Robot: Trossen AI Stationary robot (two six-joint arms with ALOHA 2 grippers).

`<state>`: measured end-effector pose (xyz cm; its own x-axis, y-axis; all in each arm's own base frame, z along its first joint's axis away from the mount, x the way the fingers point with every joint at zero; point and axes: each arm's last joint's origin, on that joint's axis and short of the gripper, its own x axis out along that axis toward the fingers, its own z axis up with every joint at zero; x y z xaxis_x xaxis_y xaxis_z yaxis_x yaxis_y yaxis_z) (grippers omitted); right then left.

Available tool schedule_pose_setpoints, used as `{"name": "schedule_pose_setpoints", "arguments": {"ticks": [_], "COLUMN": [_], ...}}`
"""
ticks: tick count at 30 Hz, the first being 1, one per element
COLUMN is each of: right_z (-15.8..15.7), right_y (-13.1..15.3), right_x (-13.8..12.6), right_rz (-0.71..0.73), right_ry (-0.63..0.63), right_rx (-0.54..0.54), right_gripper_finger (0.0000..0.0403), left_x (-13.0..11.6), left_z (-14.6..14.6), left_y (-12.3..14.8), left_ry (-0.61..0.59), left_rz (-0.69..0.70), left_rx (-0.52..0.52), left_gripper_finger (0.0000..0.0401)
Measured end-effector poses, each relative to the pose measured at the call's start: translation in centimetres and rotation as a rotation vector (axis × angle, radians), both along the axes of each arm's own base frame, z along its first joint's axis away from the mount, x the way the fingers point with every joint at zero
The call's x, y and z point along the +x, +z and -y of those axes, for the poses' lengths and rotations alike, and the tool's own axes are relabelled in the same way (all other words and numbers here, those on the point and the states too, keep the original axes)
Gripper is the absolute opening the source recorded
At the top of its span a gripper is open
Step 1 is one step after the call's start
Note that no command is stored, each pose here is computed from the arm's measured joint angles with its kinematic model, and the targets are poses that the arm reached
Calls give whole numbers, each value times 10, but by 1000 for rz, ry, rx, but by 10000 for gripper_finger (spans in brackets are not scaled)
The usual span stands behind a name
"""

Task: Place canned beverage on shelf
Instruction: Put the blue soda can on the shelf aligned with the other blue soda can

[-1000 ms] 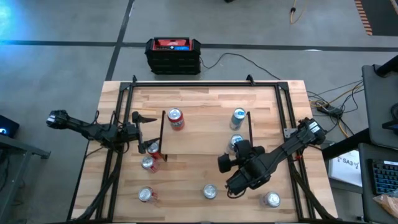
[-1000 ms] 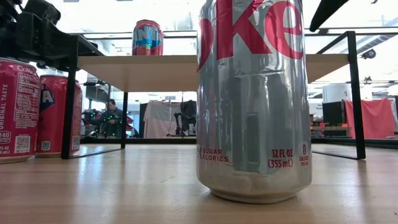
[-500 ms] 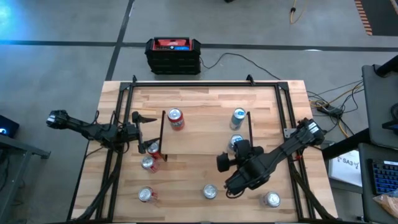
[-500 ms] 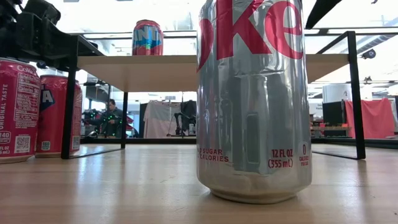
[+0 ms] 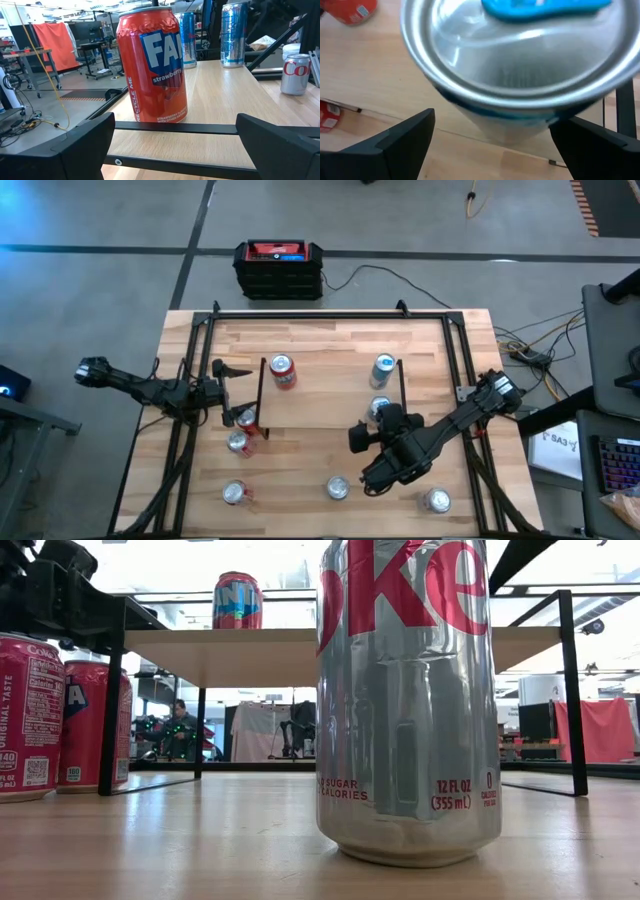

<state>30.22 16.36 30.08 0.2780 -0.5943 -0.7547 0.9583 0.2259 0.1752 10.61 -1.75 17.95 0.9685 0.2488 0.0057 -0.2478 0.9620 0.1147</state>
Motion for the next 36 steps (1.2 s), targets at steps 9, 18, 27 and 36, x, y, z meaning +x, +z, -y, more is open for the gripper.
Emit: {"name": "schedule_pose_setpoints", "arguments": {"ticks": [9, 18, 27, 36], "right_z": [1, 1, 1, 0], "right_y": [-2, -6, -6, -6], "right_x": [-1, -1, -2, -2], "right_rz": [0, 11, 6, -7], "right_ry": [-6, -38, -41, -22], "right_rx": [-10, 0, 11, 4], "right_gripper_finger": [302, 219, 182, 182], "left_x": [0, 0, 0, 0], "left_z": [0, 0, 0, 0], "left_y": [0, 0, 0, 0], "left_ry": [0, 0, 0, 0], "left_rz": [0, 0, 0, 0], "left_rx": [0, 0, 0, 0], "left_gripper_finger": [400, 400, 400, 400]}}
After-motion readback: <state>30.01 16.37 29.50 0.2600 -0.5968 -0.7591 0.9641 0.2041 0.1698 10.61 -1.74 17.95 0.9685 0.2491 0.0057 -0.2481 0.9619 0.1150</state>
